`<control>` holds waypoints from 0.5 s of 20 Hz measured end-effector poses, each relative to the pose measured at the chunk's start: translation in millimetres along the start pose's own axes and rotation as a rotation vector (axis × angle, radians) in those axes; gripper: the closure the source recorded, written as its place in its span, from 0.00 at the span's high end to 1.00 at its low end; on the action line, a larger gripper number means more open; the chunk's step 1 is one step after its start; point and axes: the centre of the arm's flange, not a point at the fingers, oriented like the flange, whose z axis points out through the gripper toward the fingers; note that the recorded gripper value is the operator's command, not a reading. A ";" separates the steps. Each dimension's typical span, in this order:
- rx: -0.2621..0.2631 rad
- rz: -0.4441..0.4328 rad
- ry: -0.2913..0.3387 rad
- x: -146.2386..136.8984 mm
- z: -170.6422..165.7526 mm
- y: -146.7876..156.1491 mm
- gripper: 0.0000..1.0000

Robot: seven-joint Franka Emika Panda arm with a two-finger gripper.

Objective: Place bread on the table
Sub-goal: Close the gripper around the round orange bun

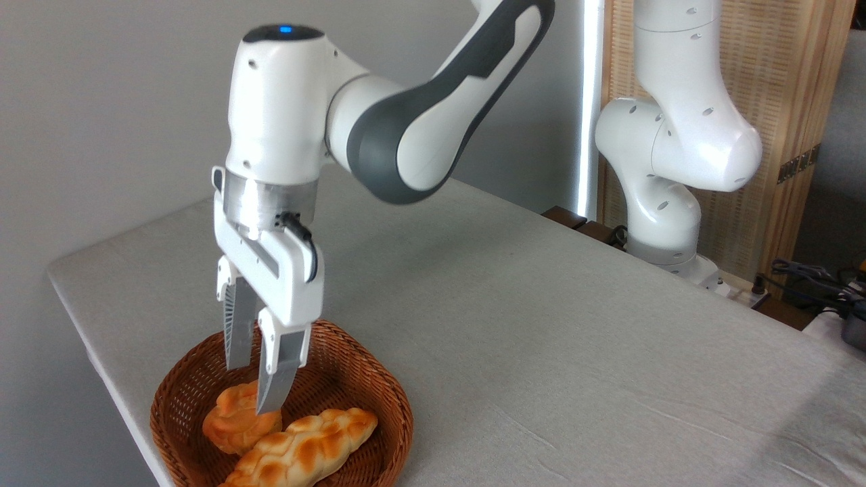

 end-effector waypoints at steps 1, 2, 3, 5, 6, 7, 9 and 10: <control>0.002 0.009 0.008 2.3 6.8 1.5 1.00; 0.004 0.020 0.010 3.9 12.2 3.1 1.00; 0.008 0.037 0.001 4.3 17.1 4.3 1.00; 0.021 0.077 -0.025 4.0 24.3 5.9 0.94; 0.025 0.091 -0.034 4.2 27.5 7.0 0.80; 0.026 0.103 -0.036 5.8 30.4 9.1 0.60; 0.033 0.119 -0.023 10.9 36.3 13.5 0.36; 0.035 0.123 -0.016 12.8 39.8 15.1 0.33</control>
